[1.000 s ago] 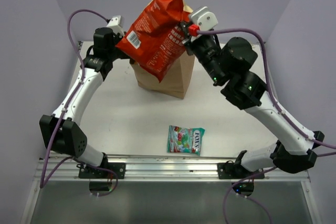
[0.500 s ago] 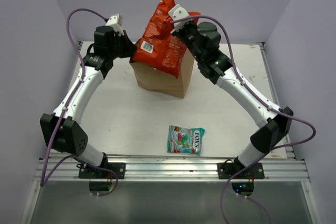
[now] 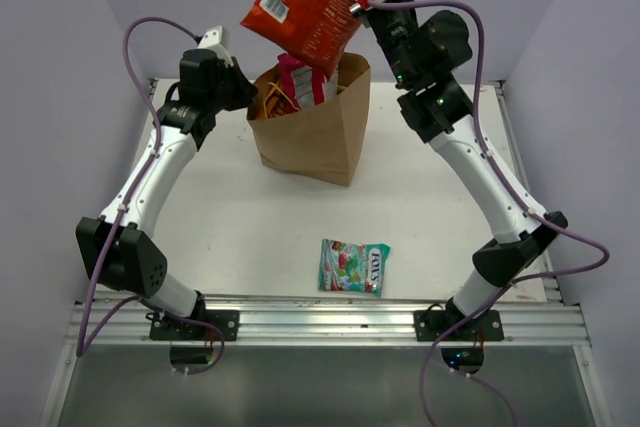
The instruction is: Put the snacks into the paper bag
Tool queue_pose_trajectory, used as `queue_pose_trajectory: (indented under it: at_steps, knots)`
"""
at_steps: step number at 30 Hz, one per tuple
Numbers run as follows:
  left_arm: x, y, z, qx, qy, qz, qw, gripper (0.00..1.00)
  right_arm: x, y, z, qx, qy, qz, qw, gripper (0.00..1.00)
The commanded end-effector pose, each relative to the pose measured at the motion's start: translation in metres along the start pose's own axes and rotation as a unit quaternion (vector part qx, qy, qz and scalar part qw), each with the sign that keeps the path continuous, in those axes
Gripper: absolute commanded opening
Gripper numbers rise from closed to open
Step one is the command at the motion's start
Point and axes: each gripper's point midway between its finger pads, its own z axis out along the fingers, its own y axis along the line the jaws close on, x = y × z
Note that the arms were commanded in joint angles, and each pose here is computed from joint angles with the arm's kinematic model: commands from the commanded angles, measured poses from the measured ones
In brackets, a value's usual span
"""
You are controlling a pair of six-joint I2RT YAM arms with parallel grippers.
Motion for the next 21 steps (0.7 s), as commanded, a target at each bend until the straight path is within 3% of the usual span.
queue_pose_trajectory:
  at_steps: [1, 8, 9, 11, 17, 21]
  knots:
    - [-0.029, -0.011, -0.015, 0.005, -0.043, -0.003, 0.999, 0.00, 0.007, 0.011, 0.011, -0.014, -0.031, -0.008, 0.999, 0.00]
    - [-0.027, -0.010, -0.020, 0.004, -0.045, 0.001, 0.999, 0.00, 0.089, 0.065, -0.010, -0.054, -0.034, -0.044, 0.997, 0.00]
    - [-0.025, -0.008, -0.021, 0.002, -0.044, 0.001, 0.999, 0.00, 0.086, 0.058, -0.010, -0.033, -0.057, -0.050, 0.997, 0.00]
    - [-0.023, -0.006, -0.022, -0.001, -0.043, 0.002, 0.999, 0.00, 0.110, 0.063, -0.012, -0.025, -0.051, -0.056, 0.997, 0.00]
    - [-0.019, -0.002, -0.023, -0.008, -0.043, -0.003, 0.999, 0.00, 0.123, 0.049, 0.007, -0.011, -0.067, -0.034, 0.997, 0.00]
    - [-0.028, -0.004, -0.024, -0.010, -0.048, 0.006, 0.999, 0.00, 0.135, 0.043, 0.008, -0.038, -0.030, -0.077, 0.996, 0.00]
